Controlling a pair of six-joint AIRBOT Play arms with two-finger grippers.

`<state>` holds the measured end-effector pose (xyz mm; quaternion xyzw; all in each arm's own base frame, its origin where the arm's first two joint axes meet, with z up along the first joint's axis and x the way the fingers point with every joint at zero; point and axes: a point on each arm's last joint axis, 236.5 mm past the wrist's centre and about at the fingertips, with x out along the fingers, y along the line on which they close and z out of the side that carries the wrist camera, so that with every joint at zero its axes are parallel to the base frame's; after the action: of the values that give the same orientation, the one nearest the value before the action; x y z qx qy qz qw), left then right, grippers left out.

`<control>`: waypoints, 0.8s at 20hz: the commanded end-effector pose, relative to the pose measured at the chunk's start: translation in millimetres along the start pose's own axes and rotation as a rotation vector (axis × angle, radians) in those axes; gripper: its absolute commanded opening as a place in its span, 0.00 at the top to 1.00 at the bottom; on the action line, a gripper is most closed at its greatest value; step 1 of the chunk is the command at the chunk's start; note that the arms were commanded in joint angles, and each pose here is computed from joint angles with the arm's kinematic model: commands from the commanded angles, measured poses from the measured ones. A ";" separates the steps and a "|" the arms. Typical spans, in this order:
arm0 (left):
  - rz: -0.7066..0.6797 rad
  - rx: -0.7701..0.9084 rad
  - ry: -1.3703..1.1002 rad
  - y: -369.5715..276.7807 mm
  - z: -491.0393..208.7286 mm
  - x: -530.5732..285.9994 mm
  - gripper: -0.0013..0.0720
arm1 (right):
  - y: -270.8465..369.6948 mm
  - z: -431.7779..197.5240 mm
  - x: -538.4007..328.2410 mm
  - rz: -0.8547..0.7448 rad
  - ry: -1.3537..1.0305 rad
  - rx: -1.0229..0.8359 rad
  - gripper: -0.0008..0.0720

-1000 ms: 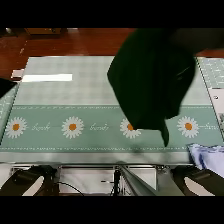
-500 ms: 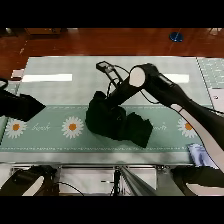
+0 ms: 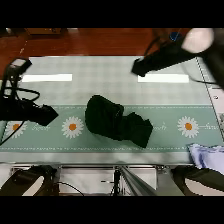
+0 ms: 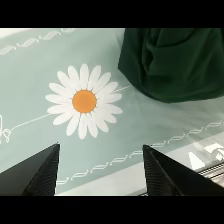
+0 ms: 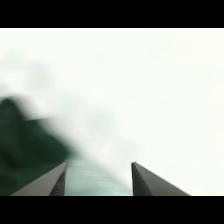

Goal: Fold the shirts.

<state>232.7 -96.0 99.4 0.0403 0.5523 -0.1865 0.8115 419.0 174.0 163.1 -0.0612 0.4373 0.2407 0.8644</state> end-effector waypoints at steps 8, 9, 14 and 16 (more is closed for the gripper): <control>-0.304 -0.050 -0.007 -55.6 -23.1 80.3 0.00 | -180.2 -139.3 -78.9 -0.128 0.136 0.565 0.32; -0.318 -0.070 0.003 -57.7 -26.6 86.3 0.00 | -176.2 -156.8 -66.5 -0.089 0.170 0.601 0.32; -0.378 -0.098 0.060 -65.8 -40.4 113.2 0.00 | -145.8 -222.5 -17.9 0.036 0.317 0.677 0.32; -0.380 -0.101 0.048 -63.8 -35.6 124.9 0.00 | -132.9 -235.2 -6.9 0.086 0.339 0.692 0.32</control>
<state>211.7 -170.3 -8.2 -0.0859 0.5840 -0.3011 0.7490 324.1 -35.8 37.0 0.1837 0.6145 0.0767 0.7634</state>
